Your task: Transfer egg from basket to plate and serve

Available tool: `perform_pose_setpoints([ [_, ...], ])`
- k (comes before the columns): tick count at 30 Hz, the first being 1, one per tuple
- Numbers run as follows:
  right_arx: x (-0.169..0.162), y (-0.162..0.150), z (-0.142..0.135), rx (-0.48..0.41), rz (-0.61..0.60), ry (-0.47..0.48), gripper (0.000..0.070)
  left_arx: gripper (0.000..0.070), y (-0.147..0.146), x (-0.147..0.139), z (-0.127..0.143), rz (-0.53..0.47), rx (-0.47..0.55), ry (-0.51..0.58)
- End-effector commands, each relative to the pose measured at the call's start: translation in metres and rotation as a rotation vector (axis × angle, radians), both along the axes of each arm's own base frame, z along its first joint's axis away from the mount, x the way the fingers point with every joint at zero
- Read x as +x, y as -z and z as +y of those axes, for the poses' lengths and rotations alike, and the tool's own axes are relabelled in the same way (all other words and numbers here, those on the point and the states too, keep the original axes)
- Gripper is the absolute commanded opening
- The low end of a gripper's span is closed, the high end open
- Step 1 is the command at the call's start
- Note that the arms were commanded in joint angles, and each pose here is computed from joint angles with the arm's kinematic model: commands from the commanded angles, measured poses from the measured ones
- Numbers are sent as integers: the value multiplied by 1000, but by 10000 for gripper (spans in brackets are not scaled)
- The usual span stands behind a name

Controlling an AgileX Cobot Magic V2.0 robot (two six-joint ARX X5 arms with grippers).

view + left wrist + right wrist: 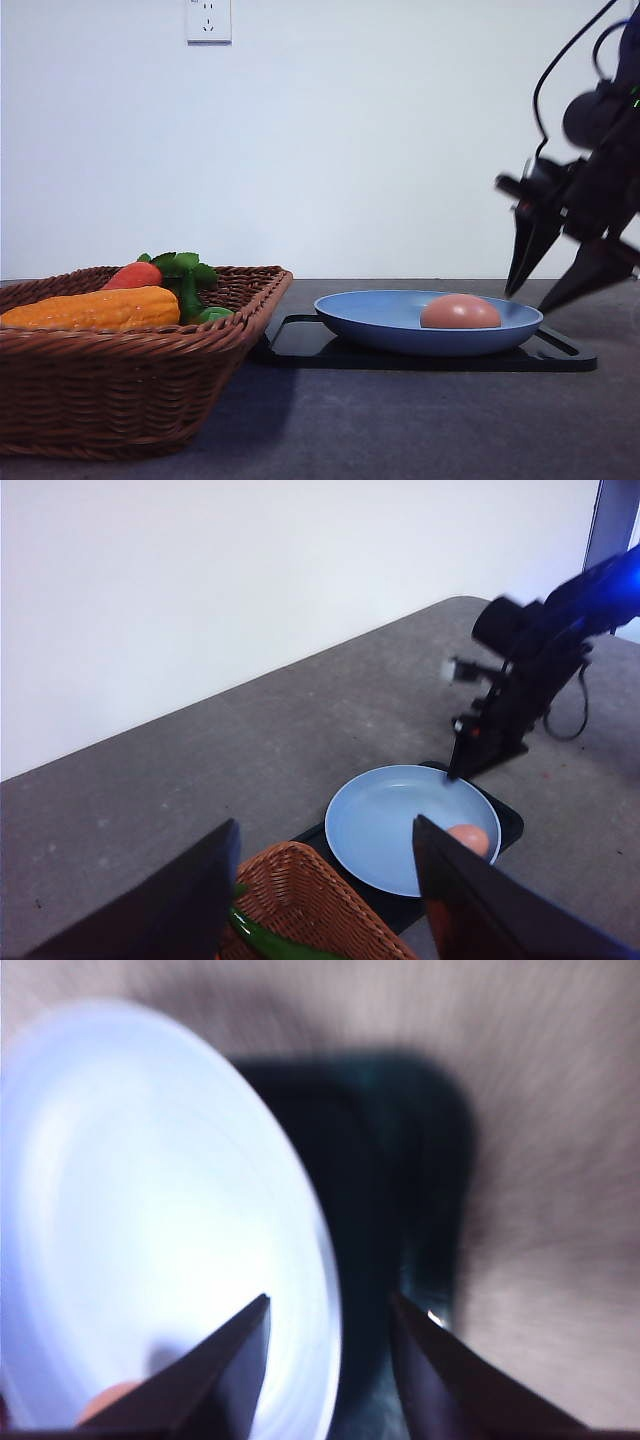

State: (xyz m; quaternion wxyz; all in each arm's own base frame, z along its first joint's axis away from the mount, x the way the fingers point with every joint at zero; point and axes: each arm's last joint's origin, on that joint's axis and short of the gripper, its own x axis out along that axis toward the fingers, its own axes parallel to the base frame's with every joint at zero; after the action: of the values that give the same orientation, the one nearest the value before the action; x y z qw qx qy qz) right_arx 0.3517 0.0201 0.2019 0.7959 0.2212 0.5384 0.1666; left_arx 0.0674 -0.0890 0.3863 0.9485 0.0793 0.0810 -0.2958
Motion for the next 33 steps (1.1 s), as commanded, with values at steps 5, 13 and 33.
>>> perform_pose_setpoints([
  [5, -20, -63, -7, -19, -185, -19, 129, 172, 1, 16, -22, 8, 61, -82],
  [13, -81, -122, 26, -92, -322, -171, 0, 0, 38, 67, -55, 134, 310, -227],
  [33, -206, -75, 49, -328, -808, -141, 0, 0, 119, 108, 2, 415, 75, -308],
])
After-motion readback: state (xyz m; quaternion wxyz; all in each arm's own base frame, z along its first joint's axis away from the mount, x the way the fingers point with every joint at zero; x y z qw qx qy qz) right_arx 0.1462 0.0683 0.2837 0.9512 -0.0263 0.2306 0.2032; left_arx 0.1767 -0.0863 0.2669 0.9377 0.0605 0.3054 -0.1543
